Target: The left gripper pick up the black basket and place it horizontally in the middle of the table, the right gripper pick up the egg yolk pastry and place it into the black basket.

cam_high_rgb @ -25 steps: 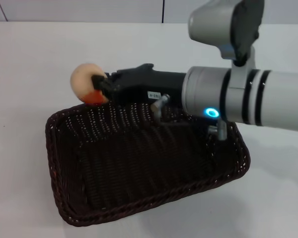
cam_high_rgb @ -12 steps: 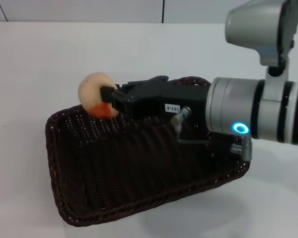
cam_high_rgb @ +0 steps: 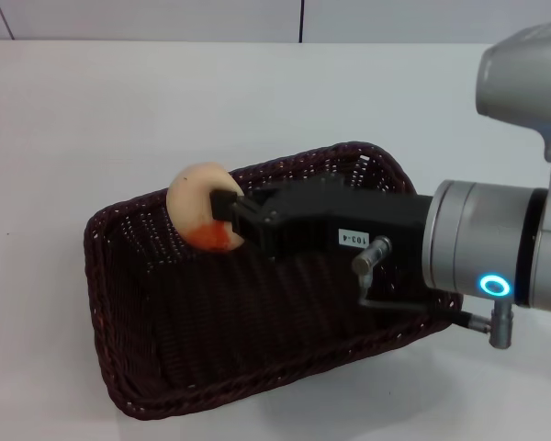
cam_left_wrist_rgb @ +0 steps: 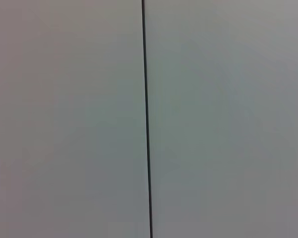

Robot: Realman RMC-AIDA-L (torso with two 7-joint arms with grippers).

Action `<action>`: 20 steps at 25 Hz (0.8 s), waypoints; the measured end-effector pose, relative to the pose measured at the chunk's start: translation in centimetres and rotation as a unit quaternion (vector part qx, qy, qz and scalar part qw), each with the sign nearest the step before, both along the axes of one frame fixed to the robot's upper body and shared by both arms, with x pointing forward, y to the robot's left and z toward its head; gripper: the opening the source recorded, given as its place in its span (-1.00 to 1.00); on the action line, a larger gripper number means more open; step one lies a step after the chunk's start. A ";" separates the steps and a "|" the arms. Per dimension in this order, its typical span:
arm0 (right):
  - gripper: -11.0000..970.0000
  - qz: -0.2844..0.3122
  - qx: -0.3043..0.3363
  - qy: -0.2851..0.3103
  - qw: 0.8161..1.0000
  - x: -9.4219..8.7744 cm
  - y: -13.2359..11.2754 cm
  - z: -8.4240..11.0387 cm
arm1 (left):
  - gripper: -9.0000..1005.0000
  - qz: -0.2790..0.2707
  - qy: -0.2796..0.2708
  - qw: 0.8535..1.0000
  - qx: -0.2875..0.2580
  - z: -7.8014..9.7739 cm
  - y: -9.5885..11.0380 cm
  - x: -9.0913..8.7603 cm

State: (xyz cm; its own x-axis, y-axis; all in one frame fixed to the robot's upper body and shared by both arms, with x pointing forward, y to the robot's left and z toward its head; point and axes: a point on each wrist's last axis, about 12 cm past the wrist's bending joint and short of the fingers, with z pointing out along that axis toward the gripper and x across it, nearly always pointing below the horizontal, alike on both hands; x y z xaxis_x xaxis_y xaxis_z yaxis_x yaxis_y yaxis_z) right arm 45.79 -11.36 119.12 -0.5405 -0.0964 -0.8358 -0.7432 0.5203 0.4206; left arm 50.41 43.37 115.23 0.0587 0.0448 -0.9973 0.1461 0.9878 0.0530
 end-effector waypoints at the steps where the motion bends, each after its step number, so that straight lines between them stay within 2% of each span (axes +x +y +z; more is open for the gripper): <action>1: -0.91 0.000 -0.001 0.003 1.000 -0.2 0.0 -0.1 | 0.54 0.000 0.000 1.000 0.000 0.0 0.0 0.0; 15: -0.84 -0.003 0.003 0.016 1.000 0.1 0.0 -0.2 | 0.54 0.002 -0.003 1.000 0.000 0.1 0.3 -0.3; 17: -0.56 -0.003 0.002 0.015 1.000 0.2 0.0 -0.2 | 0.54 0.003 -0.003 1.000 -0.001 0.1 0.3 -0.4; 20: -0.47 -0.005 0.003 0.013 1.000 0.2 0.0 -0.2 | 0.54 0.003 -0.002 1.000 -0.002 0.0 0.4 -0.4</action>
State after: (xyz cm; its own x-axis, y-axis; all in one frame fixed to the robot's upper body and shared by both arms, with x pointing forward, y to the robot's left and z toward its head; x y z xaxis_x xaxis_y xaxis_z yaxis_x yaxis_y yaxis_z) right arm 45.95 -11.37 118.94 -0.5628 -0.0860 -0.8221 -0.7266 0.5256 0.4425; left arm 50.03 43.73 115.22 0.0621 0.0419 -0.9972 0.1395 0.9889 0.0502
